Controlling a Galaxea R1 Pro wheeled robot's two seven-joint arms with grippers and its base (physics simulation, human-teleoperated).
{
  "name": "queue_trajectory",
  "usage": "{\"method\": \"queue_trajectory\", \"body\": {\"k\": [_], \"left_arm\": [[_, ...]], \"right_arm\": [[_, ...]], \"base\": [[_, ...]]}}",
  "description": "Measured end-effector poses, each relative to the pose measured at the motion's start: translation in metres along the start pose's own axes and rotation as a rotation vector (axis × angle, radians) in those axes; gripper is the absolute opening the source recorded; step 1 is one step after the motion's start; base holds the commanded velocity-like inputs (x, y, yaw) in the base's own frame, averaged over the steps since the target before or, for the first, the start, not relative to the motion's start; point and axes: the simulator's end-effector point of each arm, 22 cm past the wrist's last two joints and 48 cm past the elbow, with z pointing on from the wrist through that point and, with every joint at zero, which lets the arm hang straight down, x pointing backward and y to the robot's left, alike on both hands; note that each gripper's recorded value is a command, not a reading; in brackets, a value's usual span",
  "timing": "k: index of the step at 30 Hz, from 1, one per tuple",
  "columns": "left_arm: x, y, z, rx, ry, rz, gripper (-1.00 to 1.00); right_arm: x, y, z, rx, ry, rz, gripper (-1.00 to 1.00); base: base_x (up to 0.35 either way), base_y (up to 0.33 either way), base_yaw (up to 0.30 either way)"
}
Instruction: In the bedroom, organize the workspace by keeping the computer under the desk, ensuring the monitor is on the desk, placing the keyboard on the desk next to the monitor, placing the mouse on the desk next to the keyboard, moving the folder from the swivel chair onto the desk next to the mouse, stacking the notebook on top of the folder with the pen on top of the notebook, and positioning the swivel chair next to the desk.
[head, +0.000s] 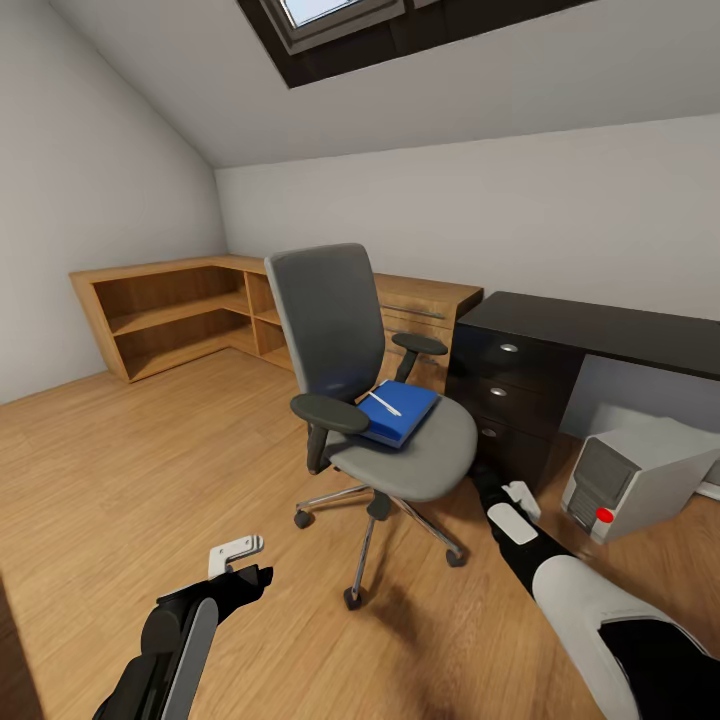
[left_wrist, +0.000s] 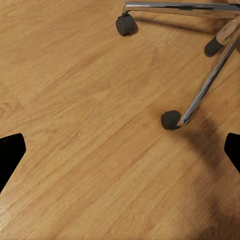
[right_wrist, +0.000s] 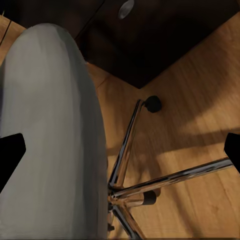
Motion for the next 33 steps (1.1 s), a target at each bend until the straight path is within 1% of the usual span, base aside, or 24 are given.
{"method": "queue_trajectory", "body": {"k": [4, 17, 25, 28, 33], "left_arm": [[0.000, 0.000, 0.000, 0.000, 0.000, 0.000, 1.00], [0.000, 0.000, 0.000, 0.000, 0.000, 0.000, 1.00], [0.000, -0.002, 0.000, 0.002, 0.000, 0.001, 1.00], [0.001, -0.005, 0.000, 0.007, 0.002, 0.009, 1.00], [0.009, -0.017, 0.002, 0.022, 0.017, 0.039, 1.00]], "right_arm": [[0.006, 0.002, -0.001, -0.001, 0.009, 0.002, 1.00], [0.041, 0.004, -0.004, -0.003, 0.153, -0.007, 1.00], [0.056, 0.007, -0.007, -0.008, 0.202, -0.008, 1.00], [0.061, 0.009, -0.009, -0.012, 0.212, -0.006, 1.00], [0.078, 0.017, -0.013, -0.021, 0.239, 0.000, 1.00]], "base": [[0.000, 0.000, 0.000], [0.000, 0.000, 0.000], [0.000, 0.000, 0.000], [0.000, 0.000, 0.000], [0.000, 0.000, 0.000]]}}
